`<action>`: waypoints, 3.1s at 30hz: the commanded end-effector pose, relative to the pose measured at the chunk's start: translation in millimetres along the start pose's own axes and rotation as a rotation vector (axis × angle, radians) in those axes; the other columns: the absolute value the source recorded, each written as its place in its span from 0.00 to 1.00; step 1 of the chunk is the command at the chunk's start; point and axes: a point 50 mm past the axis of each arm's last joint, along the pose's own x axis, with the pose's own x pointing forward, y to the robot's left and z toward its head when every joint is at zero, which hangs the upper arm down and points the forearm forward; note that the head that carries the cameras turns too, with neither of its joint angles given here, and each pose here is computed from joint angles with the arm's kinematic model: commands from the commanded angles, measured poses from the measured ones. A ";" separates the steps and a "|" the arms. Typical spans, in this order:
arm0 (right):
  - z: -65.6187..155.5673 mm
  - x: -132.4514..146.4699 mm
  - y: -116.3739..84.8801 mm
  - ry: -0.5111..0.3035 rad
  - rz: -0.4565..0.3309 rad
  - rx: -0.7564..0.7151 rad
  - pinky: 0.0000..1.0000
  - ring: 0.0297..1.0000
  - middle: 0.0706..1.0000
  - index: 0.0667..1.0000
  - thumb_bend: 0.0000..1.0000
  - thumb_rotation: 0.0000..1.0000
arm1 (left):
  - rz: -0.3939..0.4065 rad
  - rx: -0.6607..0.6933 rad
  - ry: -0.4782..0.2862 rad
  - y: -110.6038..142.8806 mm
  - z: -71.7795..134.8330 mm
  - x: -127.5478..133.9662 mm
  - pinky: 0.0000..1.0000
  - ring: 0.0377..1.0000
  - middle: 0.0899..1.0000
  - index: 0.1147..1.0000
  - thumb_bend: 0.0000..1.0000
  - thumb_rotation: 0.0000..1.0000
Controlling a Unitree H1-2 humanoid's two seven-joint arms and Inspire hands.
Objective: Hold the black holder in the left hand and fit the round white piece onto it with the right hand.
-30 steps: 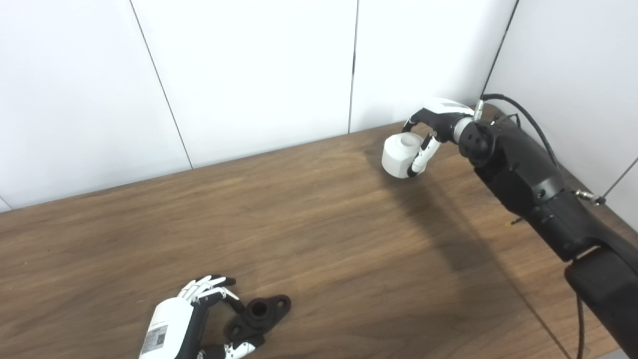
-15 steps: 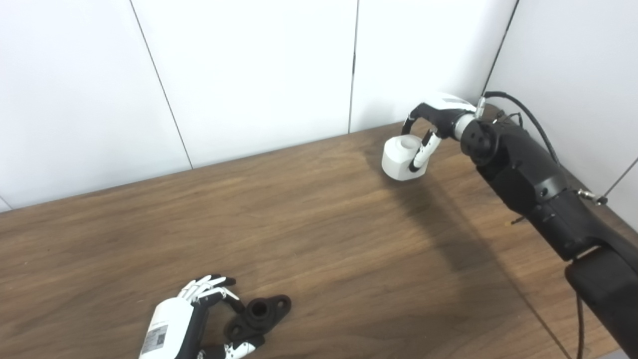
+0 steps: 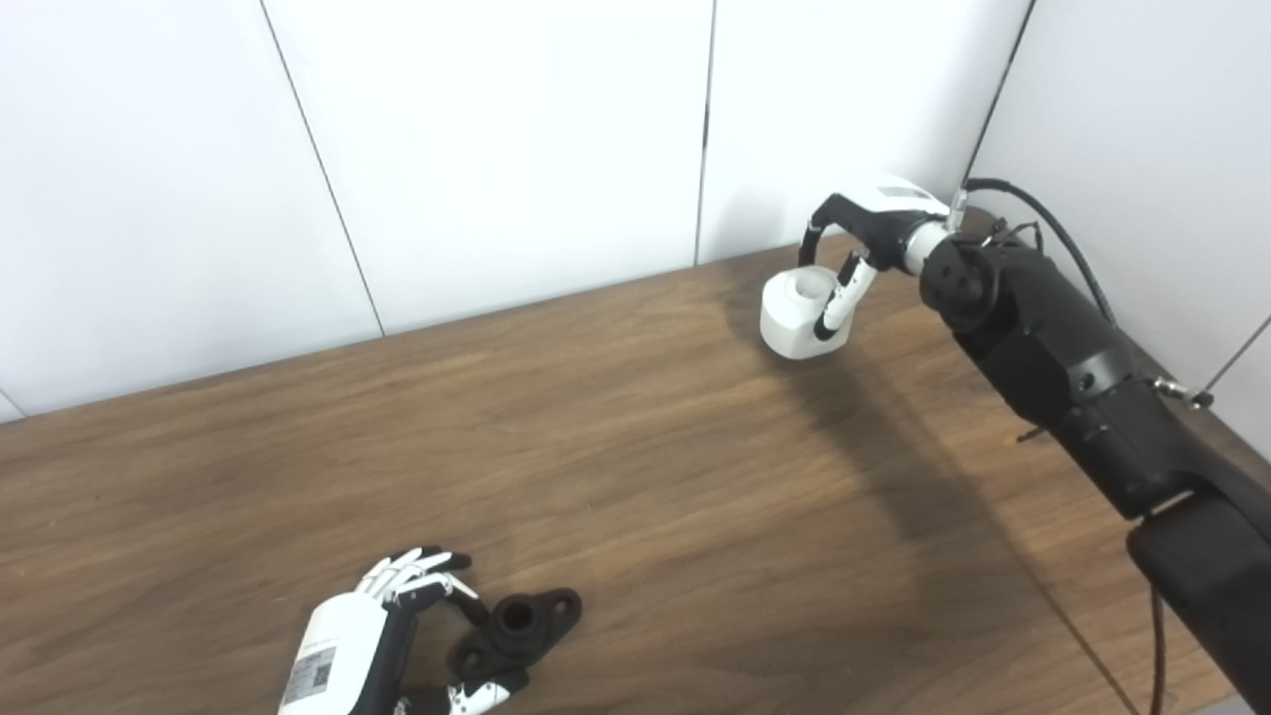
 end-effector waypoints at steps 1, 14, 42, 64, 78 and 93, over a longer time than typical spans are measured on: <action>-0.7 -3.9 -35.5 -0.018 -0.107 -0.009 0.82 0.90 0.79 0.45 0.52 0.13 | -0.094 -0.007 0.063 -13.1 -7.7 -10.2 0.88 0.86 0.77 0.42 0.52 0.04; 1.1 -12.2 -44.8 -0.025 -0.109 -0.045 0.84 0.91 0.79 0.45 0.52 0.13 | -0.096 -0.006 0.065 -15.1 -10.2 -5.6 0.89 0.86 0.77 0.42 0.52 0.04; 102.7 -151.6 -28.4 -0.426 -0.139 -0.101 0.78 0.93 0.80 0.45 0.52 0.13 | -0.114 0.008 0.063 -22.2 -6.4 -3.6 0.89 0.87 0.78 0.42 0.52 0.05; 162.0 -206.8 -20.9 -0.708 -0.148 -0.027 0.74 0.90 0.78 0.44 0.52 0.13 | -0.154 0.020 0.080 -26.9 3.7 6.7 0.97 0.92 0.81 0.42 0.52 0.05; 190.7 -204.6 -20.3 -0.775 -0.097 -0.010 0.75 0.91 0.78 0.44 0.52 0.13 | -0.159 0.028 0.083 -26.6 14.3 11.3 0.98 0.92 0.82 0.42 0.52 0.06; 215.6 -184.2 4.1 -0.826 -0.030 -0.029 0.76 0.90 0.77 0.44 0.53 0.13 | -0.151 0.030 0.074 -24.8 21.3 15.1 0.98 0.92 0.81 0.42 0.52 0.06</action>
